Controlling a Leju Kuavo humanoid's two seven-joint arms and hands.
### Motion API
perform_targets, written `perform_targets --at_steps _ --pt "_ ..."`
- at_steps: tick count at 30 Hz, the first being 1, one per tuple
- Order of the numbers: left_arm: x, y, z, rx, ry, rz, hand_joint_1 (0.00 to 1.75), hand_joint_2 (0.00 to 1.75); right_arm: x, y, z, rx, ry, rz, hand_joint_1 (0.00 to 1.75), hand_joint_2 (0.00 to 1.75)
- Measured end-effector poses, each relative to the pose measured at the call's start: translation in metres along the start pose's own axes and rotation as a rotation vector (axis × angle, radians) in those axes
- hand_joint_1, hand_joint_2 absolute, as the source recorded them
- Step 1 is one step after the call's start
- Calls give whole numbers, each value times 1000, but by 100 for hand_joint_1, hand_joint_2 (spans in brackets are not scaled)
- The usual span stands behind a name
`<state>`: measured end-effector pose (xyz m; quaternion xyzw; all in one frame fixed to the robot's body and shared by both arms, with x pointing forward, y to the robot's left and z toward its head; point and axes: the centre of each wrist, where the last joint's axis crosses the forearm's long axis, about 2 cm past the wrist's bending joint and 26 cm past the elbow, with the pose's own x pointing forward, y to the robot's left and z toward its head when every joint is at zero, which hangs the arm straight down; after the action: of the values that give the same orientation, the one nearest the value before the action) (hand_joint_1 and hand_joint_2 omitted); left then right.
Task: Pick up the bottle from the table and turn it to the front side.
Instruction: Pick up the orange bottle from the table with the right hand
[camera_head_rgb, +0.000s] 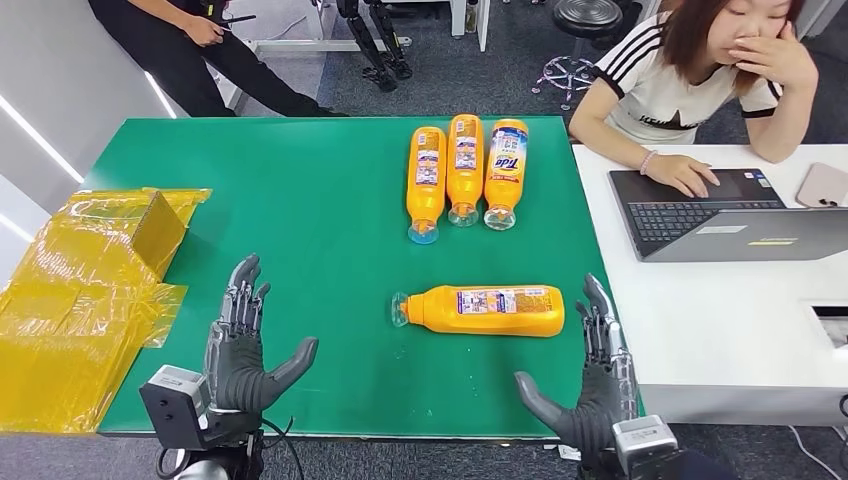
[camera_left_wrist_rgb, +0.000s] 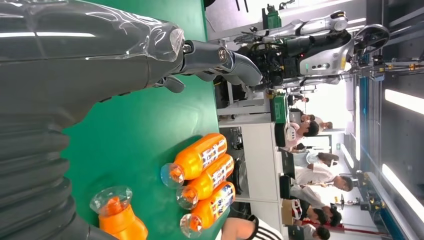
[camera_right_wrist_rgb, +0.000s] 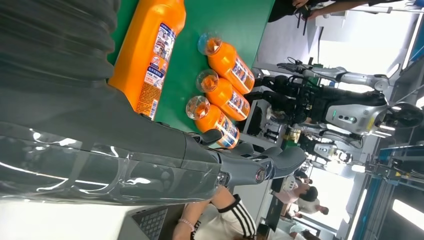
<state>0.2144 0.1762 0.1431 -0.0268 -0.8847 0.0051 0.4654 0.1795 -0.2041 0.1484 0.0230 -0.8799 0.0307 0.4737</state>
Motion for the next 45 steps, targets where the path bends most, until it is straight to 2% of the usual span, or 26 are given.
perform_targets --at_steps 10,14,18,26,31,39,42,45 --pt "1 0 -2 -3 -4 1 0 175 0 -1 -4 16 -9 42 0 175" --pt "2 -2 -7 -17 -15 7 0 175 -2 -1 -17 80 5 228 0 175" --pt "0 -5 -12 -37 -23 21 0 175 -13 -2 -39 171 79 440 0 175" --pt "-4 -11 -18 -75 -21 42 0 175 -35 -7 -72 272 173 572 0 175" --pt "-8 -16 -28 -114 -17 70 0 175 -59 -17 -96 460 334 643 0 175" --pt "-19 -25 -39 -184 12 101 0 175 -101 -56 -159 930 605 785 0 175" --pt "-22 -28 -43 -199 18 108 0 175 -104 -69 -187 1005 669 850 0 175" --pt "-24 -30 -44 -208 27 110 0 175 -104 -78 -203 1024 702 903 0 175"
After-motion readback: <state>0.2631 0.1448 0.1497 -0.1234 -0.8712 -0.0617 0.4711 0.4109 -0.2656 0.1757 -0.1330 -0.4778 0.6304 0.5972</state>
